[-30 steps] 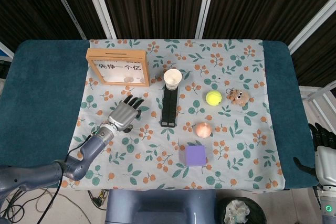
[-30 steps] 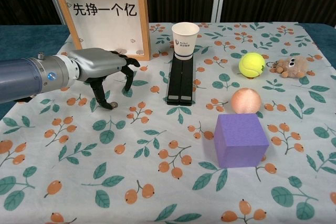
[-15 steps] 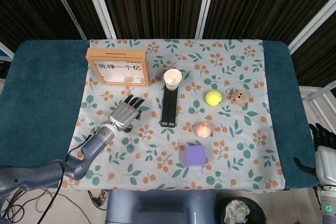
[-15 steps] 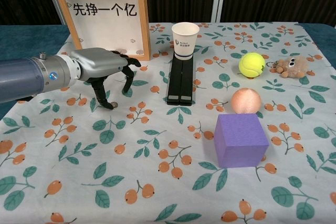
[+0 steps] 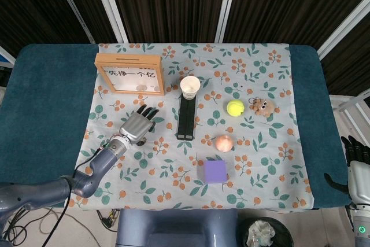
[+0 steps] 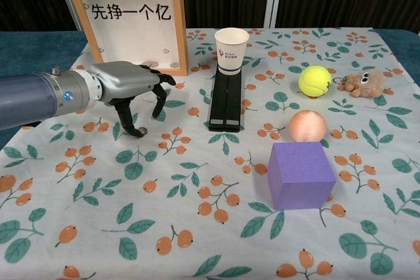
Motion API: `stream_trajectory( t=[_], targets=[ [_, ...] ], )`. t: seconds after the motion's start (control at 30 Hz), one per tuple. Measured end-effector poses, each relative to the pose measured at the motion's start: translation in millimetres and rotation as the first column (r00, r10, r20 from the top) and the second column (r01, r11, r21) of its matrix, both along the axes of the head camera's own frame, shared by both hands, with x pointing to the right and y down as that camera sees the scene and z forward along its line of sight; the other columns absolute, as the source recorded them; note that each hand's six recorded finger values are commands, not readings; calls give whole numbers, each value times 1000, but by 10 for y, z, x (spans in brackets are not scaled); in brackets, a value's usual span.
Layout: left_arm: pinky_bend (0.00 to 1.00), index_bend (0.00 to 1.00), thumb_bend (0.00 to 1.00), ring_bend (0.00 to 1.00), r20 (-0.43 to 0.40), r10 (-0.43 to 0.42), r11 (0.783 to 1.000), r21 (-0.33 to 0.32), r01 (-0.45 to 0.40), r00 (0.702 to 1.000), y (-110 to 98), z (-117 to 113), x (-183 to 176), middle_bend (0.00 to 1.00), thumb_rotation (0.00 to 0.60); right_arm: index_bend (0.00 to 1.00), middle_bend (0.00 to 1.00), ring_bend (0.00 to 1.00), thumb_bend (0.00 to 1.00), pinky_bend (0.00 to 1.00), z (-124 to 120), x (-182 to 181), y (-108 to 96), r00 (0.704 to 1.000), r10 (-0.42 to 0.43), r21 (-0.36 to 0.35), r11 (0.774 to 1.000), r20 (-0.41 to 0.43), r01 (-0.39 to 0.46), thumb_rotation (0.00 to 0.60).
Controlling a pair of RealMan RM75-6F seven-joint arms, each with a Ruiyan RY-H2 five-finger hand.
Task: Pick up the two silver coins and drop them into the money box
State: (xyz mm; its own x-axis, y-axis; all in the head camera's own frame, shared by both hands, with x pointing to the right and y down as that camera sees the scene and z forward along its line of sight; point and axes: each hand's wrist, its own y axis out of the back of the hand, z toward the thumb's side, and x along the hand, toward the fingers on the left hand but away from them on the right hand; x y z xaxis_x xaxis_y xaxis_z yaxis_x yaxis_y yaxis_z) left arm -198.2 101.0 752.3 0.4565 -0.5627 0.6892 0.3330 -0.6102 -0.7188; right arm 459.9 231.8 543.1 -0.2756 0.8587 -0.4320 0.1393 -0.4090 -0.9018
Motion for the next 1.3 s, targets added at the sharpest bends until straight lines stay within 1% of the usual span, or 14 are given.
stream_trajectory(
  t=[0.47,0.83,1.3],
  targets=[
    [0,485,131,0,15,14,1000,6,-15,1000,2,3,-5,14,600,0,1,0,261,0,8,-2,5,1000,0,-7,1000,-2,0,600],
    [0,485,131,0,40,43,999,15,-44,998,-6,3,17,14,600,0,1,0,261,0,9,-3,2,1000,1,-7,1000,0,-1,600],
    [0,490,131,0,49,49,999,11,-50,998,4,37,20,14,600,0,1,0,261,0,11,-13,6,1000,-3,-6,1000,2,3,600]
  ],
)
